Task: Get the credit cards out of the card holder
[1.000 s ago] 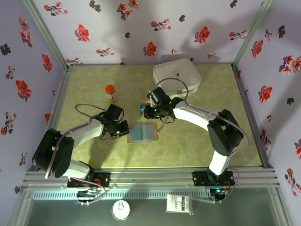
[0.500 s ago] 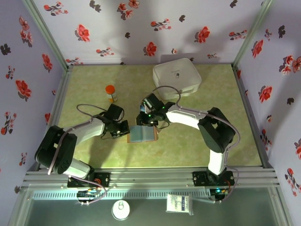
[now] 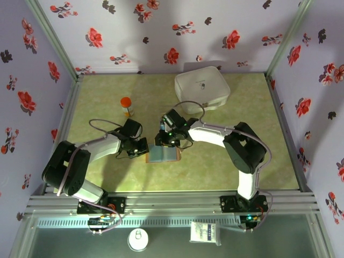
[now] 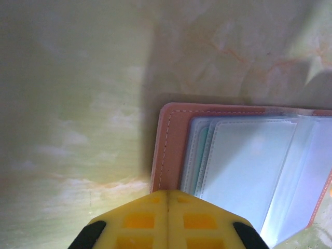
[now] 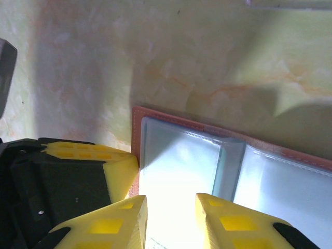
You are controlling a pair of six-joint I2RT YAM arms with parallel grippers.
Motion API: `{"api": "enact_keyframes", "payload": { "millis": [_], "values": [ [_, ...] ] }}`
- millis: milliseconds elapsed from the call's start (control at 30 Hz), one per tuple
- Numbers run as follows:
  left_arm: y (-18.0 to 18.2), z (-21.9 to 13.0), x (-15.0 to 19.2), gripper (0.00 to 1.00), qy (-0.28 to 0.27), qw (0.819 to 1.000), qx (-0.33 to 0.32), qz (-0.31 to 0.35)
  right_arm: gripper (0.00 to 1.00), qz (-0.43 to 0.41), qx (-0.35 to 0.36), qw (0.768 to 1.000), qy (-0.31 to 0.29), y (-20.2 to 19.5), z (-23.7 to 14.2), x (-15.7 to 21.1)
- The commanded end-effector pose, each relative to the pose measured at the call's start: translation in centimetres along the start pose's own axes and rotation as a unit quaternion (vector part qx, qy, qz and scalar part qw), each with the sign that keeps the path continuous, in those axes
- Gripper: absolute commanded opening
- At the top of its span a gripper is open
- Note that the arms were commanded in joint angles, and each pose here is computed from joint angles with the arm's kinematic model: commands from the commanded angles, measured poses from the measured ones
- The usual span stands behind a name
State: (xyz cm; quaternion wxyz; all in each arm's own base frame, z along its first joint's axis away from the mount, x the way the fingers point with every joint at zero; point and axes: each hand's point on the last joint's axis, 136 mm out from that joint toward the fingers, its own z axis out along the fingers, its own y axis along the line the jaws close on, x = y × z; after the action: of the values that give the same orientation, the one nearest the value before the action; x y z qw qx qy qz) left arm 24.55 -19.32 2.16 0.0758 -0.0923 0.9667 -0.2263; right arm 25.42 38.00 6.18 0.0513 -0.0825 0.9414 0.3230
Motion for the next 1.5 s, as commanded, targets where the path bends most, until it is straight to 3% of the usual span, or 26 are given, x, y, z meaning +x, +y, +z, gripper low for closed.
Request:
{"api": "enact_keyframes", "payload": {
  "millis": [0,633,1467],
  "values": [
    [0.5,0.2,0.1,0.00,0.008,1.000,-0.004,0.004,0.31,0.014,0.006,0.999,0.028,-0.5,1.1,1.5],
    [1.2,0.6,0.6,0.00,0.019,1.000,-0.015,0.000,0.28,0.020,0.033,0.998,0.047,-1.6,2.7,3.1],
    [1.2,0.4,0.3,0.00,0.018,1.000,-0.017,0.001,0.26,0.011,0.089,0.995,0.031,-4.0,1.3,3.2]
  ]
}}
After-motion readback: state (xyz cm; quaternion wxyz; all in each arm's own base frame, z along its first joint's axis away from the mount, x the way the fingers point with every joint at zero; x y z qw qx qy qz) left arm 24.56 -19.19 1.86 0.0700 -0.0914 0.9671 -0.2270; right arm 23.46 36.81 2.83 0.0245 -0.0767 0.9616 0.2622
